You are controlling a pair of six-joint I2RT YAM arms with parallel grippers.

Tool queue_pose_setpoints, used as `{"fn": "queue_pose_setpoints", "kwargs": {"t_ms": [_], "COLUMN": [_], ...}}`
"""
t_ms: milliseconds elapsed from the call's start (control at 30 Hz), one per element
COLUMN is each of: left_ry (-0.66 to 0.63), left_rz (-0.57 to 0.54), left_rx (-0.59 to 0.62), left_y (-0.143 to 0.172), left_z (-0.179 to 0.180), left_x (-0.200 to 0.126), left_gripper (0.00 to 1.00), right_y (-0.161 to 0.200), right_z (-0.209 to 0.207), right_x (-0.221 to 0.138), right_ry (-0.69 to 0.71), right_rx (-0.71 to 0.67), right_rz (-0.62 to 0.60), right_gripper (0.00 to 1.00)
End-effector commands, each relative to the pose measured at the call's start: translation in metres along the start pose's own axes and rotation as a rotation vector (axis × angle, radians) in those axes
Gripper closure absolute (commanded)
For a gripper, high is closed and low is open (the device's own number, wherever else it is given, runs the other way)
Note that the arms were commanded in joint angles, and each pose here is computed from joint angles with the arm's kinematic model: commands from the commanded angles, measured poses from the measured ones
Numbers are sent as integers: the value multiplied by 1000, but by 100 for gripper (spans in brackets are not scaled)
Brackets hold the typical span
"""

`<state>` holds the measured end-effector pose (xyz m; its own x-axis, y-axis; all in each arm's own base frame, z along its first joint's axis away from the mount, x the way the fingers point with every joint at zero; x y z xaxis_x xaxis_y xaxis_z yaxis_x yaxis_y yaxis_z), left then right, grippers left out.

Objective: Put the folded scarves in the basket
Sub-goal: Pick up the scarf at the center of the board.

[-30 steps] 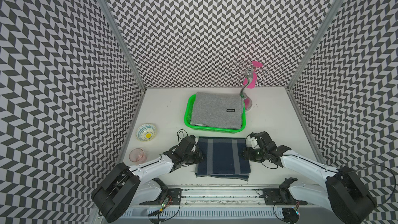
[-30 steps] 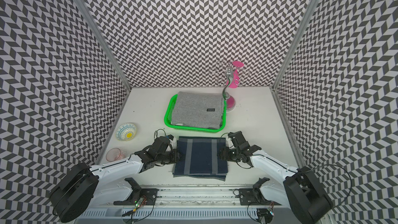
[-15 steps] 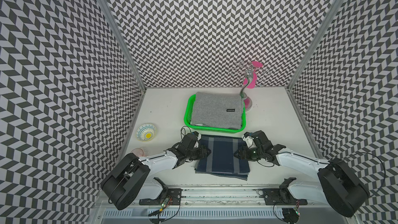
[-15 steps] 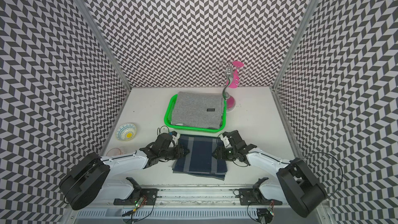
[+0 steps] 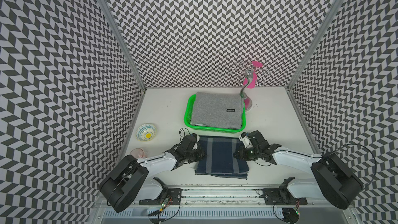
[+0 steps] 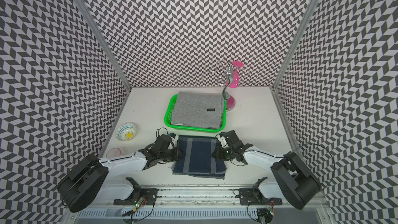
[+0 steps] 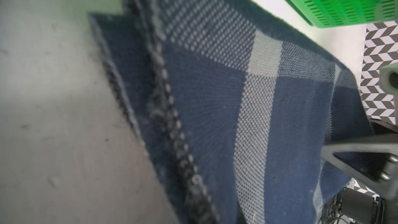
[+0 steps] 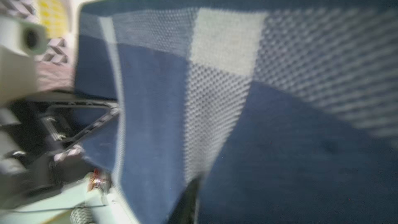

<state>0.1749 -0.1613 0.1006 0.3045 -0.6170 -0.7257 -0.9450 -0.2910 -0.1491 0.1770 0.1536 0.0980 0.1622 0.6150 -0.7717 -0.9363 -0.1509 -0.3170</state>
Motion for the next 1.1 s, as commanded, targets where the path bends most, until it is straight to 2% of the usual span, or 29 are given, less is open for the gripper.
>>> {"fn": "queue_pose_setpoints", "kwargs": {"t_ms": [0, 100, 133, 200, 333, 633, 867, 1067], "left_ry": [21, 35, 34, 17, 63, 132, 239, 286], "left_rz": [19, 8, 6, 13, 7, -49, -139, -196], "left_rx": [18, 21, 23, 17, 7, 63, 118, 156], "left_y": [-2, -3, -4, -3, -5, -20, -32, -49], "left_z": [-14, -20, -20, -17, -27, -76, -129, -165], "left_x": [-7, -10, -10, -8, -14, -47, -97, -124], "left_gripper": [100, 100, 100, 100, 100, 100, 100, 100], "right_y": [16, 8, 7, 7, 3, -32, -51, -77], "right_z": [-8, -2, -2, -3, 4, 52, 86, 110], "right_x": [-1, -9, -10, -9, -12, -69, -112, -134], "right_ry": [93, 101, 114, 116, 66, 23, 49, 49], "right_rx": [44, 33, 42, 38, 9, -99, -175, -235], "right_rz": [64, 18, 20, 29, 17, -140, -220, -277], "right_gripper": [100, 100, 96, 100, 100, 100, 100, 100]}}
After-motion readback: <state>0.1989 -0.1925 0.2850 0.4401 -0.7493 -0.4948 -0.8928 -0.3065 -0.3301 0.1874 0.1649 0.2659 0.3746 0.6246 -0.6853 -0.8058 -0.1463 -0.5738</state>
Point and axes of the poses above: each gripper's point midway between its finger pads, its own x axis out along the fingers, its own z axis along the line the jaws close on, y = z × x, the point moved 10 cm from there along -x, back along the fingers, and after that the axes turned 12 degrees about -x, right-handed, at the moved point
